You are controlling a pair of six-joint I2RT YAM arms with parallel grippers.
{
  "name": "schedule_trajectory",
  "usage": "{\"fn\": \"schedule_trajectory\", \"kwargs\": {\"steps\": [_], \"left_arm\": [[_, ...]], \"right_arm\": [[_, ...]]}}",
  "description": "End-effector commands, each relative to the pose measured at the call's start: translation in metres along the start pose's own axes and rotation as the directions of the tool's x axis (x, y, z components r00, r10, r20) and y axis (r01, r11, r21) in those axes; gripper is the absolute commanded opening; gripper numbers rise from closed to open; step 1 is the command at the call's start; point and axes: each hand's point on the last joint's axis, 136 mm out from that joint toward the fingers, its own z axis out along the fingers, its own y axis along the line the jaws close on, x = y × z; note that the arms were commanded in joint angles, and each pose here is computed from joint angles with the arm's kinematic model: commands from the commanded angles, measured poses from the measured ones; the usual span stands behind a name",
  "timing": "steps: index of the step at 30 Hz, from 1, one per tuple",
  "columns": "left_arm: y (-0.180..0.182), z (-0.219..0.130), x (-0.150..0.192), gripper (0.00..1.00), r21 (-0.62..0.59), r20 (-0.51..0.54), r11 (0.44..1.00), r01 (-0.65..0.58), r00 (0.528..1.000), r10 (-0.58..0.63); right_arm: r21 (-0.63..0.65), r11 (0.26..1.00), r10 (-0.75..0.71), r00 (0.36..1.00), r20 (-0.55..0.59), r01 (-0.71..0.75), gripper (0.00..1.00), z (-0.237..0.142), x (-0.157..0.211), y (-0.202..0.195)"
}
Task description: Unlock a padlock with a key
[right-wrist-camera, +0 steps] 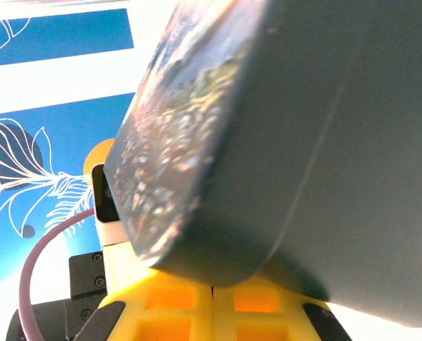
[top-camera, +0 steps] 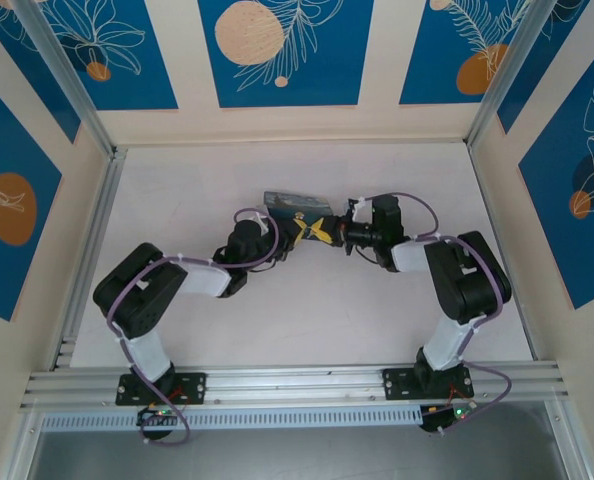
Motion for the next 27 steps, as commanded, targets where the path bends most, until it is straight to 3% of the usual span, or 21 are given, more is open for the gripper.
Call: {"fn": "schedule_trajectory", "kwargs": {"steps": [1,15,27], "left_arm": [[-0.066,-0.015,0.087,0.0,0.23,-0.319,0.972,-0.056,0.939,0.13],[-0.071,-0.03,0.099,0.0,0.241,-0.375,0.964,-0.107,0.906,0.195],[-0.098,-0.042,0.089,0.0,0.314,-0.307,0.945,-0.086,0.933,0.187]], "right_arm": [[0.009,0.997,-0.077,0.997,-0.028,0.077,0.0,0.01,0.023,-0.004],[-0.045,0.999,0.005,0.999,-0.053,-0.007,0.0,0.007,0.036,-0.018],[-0.119,0.984,0.128,0.989,-0.074,-0.136,0.0,0.006,0.034,-0.02]]}}
